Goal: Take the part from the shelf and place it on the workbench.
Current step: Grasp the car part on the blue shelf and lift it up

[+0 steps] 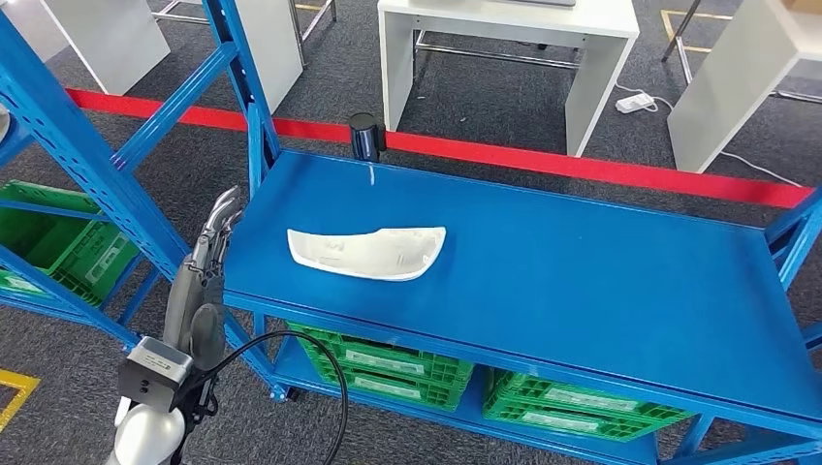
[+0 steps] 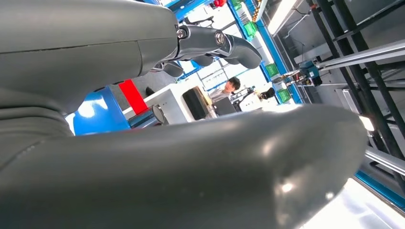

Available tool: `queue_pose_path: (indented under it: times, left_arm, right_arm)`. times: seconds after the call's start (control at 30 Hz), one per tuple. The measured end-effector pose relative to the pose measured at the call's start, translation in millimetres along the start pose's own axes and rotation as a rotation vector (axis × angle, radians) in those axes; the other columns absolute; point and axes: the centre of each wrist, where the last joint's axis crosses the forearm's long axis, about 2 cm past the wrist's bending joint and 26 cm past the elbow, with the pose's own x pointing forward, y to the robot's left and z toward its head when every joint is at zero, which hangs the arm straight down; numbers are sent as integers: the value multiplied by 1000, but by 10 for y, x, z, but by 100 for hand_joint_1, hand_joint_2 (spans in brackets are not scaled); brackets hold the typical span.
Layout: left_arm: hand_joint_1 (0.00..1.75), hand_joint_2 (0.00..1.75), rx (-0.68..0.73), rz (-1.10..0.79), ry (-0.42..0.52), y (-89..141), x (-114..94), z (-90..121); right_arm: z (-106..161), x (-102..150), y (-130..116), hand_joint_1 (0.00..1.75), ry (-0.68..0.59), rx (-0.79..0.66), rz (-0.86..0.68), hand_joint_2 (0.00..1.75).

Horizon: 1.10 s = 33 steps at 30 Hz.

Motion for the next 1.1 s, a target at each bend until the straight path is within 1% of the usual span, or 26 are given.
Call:
queue_pose_path:
  times: [0.3,0.43,0.57,0.73,0.83,0.93,1.1]
  left_arm:
    - [0,0,-3,-2,0,7,-2,4]
    - [0,175,-8,-11,3,7,-9,8]
    - [0,175,-37,-54,34,7,-69,47]
    - [0,175,-120,-178,100,21,-264,94]
    - [0,175,-182,-350,154,66,-442,74]
    - [0,175,-238,-532,177,108,-646,75]
    - [0,175,-345,-711,211,93,-970,16]
  right_arm:
    - [0,0,0,0,-1,-1,0,0]
    - [0,-1,0,0,-2,-1,0,0]
    - [0,-3,-2,0,-6,-2,-7,0]
    - [1,-7,-5,0,-8,-4,-17,0]
    - [1,-7,-5,0,-5,-4,-15,0]
    - [1,-9,-6,0,-4,-4,-9,0]
    - [0,-3,-7,0,-6,-4,-4,0]
